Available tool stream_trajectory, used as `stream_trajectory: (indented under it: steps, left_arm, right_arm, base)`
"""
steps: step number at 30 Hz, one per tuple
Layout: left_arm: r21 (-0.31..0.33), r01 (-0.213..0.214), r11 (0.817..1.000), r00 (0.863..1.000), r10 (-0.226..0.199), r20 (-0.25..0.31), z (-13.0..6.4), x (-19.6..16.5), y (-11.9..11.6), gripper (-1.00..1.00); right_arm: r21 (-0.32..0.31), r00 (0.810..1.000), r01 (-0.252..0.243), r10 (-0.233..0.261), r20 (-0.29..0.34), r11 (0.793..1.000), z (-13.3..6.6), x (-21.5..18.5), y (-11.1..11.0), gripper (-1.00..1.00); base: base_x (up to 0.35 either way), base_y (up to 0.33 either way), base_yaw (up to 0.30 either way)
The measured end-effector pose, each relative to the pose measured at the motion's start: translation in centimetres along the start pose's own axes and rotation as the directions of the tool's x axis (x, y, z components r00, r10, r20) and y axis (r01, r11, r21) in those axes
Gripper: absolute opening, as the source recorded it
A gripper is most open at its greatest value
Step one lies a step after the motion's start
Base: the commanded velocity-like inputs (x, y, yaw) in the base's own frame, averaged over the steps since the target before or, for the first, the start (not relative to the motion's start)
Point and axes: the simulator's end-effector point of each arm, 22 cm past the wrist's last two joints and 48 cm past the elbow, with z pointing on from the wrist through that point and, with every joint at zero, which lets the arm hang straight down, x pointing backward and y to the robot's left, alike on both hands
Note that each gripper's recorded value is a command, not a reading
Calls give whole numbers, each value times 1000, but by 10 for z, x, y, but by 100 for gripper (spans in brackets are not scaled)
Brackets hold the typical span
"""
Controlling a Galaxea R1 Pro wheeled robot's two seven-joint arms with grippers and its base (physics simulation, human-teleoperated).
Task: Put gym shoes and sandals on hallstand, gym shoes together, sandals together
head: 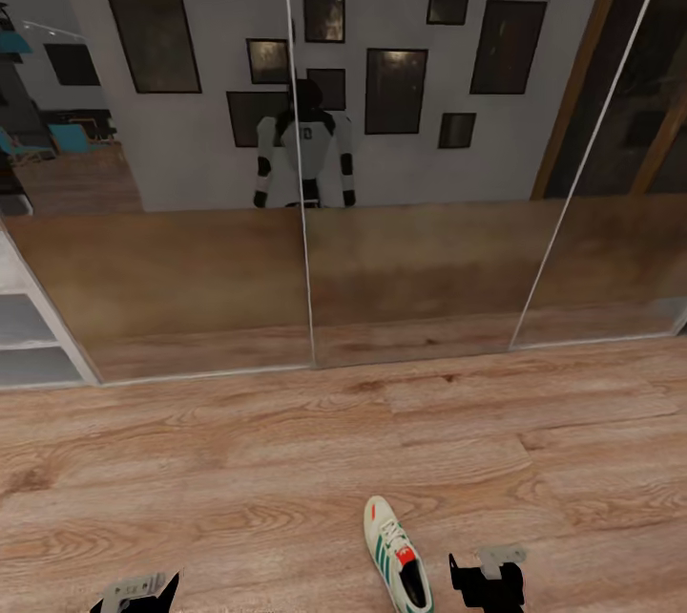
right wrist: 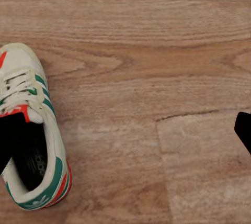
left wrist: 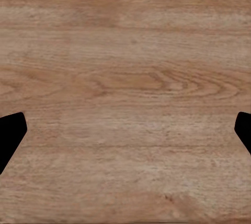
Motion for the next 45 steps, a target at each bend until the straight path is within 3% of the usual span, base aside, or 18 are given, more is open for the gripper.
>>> stream_trajectory:
  steps: [10, 45]
  left_arm:
    - [0, -1, 1000, 1000, 1, 1, 0, 0, 0, 100]
    - [4, -3, 1000, 1000, 3, -3, 0, 1, -2, 100]
  right_arm:
    - [1, 1000, -1, 1, 1, 1000, 0, 0, -1, 100]
    - [-8, 1000, 5, -5, 2, 1000, 0, -1, 2, 100]
  base:
    - [0, 0, 149]
    - [0, 0, 5]
